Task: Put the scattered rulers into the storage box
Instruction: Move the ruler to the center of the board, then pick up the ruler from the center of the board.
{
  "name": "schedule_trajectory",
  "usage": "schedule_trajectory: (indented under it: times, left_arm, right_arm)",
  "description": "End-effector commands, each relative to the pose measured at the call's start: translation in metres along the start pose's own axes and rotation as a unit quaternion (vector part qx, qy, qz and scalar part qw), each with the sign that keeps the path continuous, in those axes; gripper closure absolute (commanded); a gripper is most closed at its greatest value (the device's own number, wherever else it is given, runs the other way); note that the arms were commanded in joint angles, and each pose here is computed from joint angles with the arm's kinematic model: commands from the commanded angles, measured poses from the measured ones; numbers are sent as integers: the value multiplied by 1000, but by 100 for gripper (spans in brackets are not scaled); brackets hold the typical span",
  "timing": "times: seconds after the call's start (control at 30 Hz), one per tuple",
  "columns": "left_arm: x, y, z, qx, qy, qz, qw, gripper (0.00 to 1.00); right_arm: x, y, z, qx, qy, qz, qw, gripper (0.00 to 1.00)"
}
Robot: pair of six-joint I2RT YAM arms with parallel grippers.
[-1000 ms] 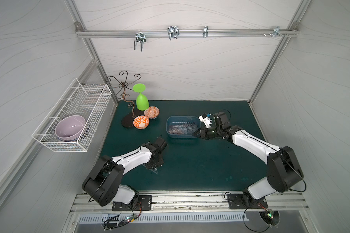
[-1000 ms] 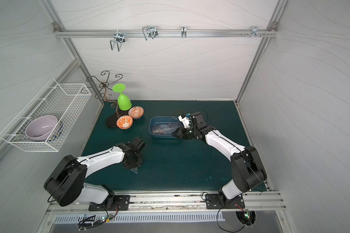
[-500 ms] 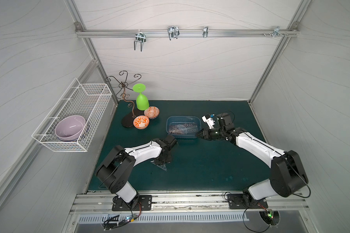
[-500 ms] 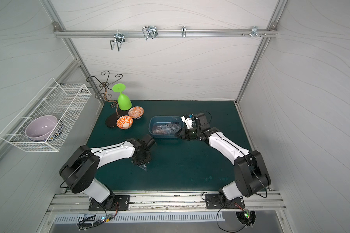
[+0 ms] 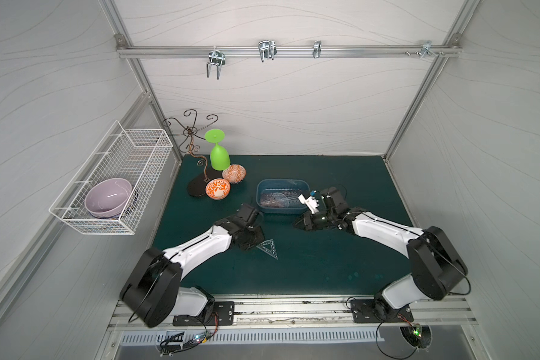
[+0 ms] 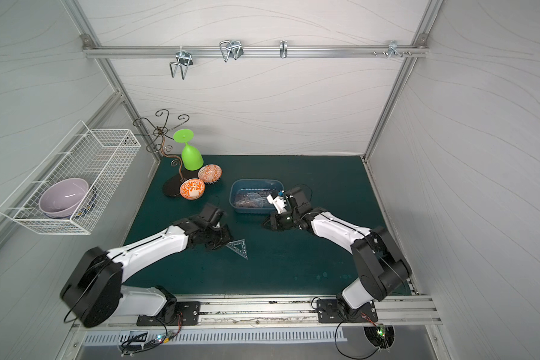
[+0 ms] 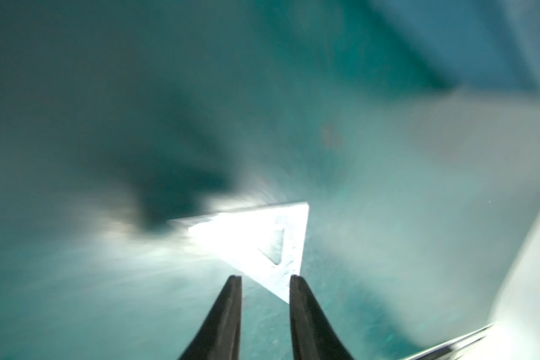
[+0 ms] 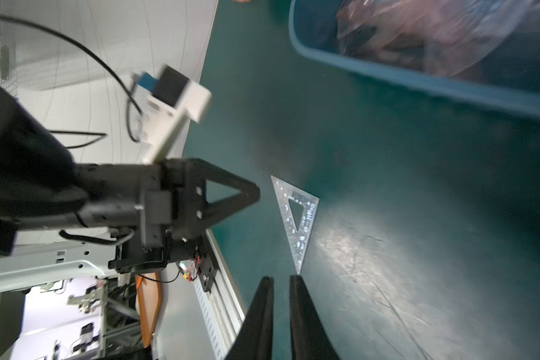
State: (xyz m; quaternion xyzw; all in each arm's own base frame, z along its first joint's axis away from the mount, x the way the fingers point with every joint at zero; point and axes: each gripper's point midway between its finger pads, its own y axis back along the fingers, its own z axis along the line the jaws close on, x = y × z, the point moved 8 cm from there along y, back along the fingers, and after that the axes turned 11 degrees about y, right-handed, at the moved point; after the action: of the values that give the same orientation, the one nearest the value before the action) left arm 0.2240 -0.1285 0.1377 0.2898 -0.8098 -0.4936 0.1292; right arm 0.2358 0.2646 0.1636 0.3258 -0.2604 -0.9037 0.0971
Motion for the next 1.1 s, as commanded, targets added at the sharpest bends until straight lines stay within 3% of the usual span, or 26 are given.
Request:
schedule_trajectory:
  times: [0.0, 0.13, 0.33, 1.07]
  left_arm:
    - [-11, 7, 24, 4, 16, 1, 1000, 68]
    - [-20, -1, 35, 6, 35, 25, 999, 68]
    - [-26, -12, 33, 11, 35, 41, 998, 67]
    - [-25, -40, 33, 42, 57, 92, 993, 61]
  right_arm:
    - [1, -41, 8, -33, 32, 23, 999, 92]
    - [7, -77, 0, -54, 26, 57, 997, 99]
    - [13, -95, -14, -43, 18, 79, 996, 99]
    - [47, -104, -37, -15, -12, 123, 992, 100]
